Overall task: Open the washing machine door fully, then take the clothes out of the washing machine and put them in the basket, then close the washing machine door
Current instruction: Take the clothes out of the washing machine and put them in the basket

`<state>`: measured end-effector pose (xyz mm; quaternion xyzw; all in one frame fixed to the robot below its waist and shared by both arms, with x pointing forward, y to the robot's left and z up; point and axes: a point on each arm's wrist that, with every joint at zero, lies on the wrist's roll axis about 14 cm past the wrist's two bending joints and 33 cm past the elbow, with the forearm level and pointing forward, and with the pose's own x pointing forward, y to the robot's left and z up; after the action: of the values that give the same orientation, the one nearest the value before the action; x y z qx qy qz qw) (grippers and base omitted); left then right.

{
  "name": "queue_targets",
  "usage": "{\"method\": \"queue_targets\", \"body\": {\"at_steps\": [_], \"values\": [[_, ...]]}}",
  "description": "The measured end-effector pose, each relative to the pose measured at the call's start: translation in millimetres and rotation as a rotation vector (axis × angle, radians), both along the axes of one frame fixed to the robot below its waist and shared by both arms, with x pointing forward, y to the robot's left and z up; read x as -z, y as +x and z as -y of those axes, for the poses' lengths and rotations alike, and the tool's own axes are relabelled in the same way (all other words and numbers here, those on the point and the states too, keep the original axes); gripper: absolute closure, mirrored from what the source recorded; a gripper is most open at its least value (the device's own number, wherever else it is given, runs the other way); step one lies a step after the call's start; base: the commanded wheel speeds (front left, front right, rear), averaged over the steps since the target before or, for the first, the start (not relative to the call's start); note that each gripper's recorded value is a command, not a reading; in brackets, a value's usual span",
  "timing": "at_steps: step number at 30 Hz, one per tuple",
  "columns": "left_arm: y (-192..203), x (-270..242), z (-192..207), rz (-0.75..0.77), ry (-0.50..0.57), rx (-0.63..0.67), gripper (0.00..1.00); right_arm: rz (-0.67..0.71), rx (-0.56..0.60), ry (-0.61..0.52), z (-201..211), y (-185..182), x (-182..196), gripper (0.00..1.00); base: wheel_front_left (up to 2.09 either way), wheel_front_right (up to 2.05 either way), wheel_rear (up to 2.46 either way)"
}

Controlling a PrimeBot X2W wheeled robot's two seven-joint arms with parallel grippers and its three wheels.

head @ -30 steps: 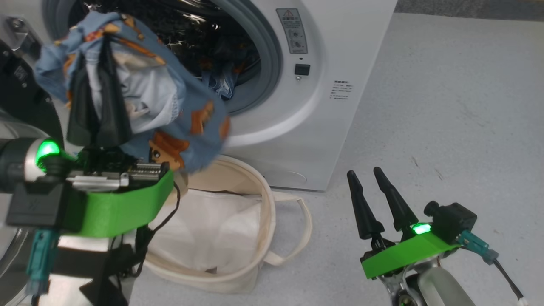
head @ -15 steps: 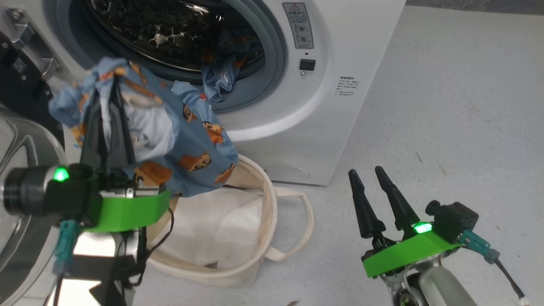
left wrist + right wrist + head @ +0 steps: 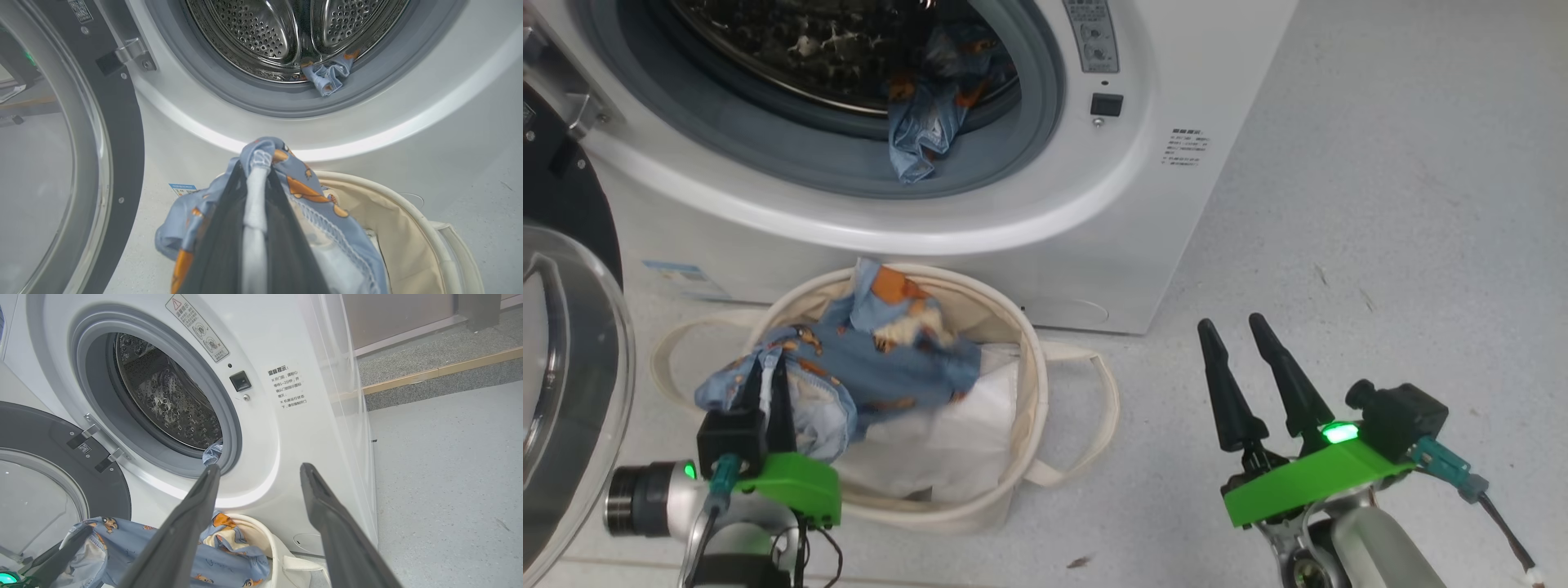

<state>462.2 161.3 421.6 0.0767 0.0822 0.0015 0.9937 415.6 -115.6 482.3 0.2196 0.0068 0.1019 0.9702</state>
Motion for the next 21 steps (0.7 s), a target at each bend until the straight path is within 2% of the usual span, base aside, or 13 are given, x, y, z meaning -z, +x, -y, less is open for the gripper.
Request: {"method": "queue_targets", "body": {"at_steps": [11, 21], "values": [[18.6, 36.5, 14.8, -0.103, -0.020, 0.039, 1.00, -0.013, -0.005, -0.008, -0.5, 18.0, 10.4, 0.00, 0.00, 0.00, 0.00], [36.0, 84.3, 45.4, -0.219, -0.028, 0.126, 1.00, -0.061, 0.010, -0.015, 6.0, 33.6, 34.9, 0.00, 0.00, 0.00, 0.00]]}}
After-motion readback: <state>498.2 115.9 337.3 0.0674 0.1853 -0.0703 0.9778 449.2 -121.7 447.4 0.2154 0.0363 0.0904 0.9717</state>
